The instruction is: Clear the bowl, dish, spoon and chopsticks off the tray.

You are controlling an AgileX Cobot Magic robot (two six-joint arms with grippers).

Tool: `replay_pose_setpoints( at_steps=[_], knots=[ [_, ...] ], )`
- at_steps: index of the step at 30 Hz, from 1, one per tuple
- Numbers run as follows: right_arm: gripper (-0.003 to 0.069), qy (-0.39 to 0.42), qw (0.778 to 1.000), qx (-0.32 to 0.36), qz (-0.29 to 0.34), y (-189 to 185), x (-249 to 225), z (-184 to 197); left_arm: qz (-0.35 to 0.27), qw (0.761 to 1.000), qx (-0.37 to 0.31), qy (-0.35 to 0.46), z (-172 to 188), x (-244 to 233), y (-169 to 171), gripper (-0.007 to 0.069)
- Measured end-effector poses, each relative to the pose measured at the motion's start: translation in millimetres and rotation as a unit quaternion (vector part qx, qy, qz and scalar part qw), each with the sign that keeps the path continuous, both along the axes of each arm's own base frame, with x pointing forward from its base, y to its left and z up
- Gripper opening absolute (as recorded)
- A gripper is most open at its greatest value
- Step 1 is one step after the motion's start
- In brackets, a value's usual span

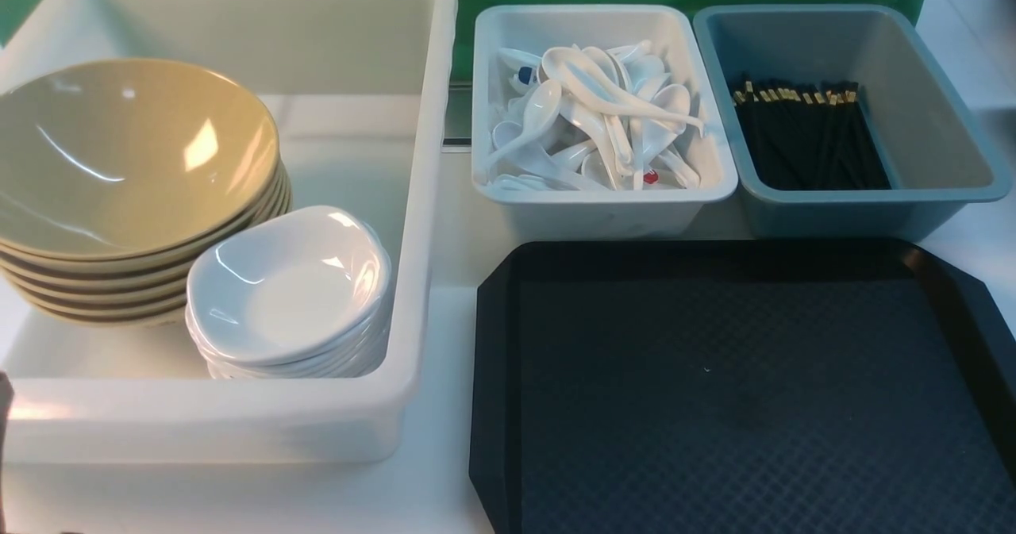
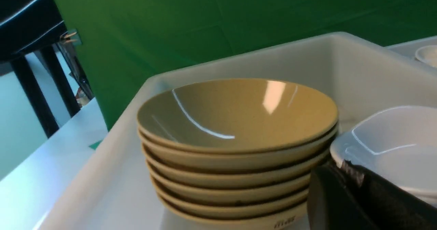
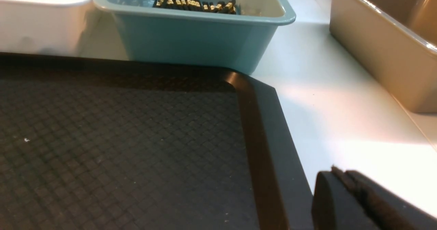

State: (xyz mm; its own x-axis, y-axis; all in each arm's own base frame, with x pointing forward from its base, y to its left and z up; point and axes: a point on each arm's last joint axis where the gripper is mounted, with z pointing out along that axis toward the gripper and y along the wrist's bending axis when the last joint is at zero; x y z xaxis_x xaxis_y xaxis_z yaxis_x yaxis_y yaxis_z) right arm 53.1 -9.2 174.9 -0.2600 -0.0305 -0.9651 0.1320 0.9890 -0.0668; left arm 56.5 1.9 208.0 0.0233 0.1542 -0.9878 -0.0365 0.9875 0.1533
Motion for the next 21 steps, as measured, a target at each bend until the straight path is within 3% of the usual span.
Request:
replay_pose_setpoints(
  at_steps=[2,9,21],
  knots=[
    [0.0045,-0.001,1.0,0.0,0.0,0.0,-0.1,0.4,0.016,0.999,-0.028,0.023,-10.8,0.1,1.7,-0.0011],
    [0.0045,0.0,1.0,-0.001,0.0,0.0,-0.1,0.3,0.012,0.992,-0.028,0.126,-29.8,-2.3,0.8,-0.0011],
    [0.0047,0.0,1.0,-0.001,0.0,0.0,-0.1,0.3,0.009,0.991,-0.028,0.127,-30.0,-2.4,0.5,-0.0011]
  ],
)
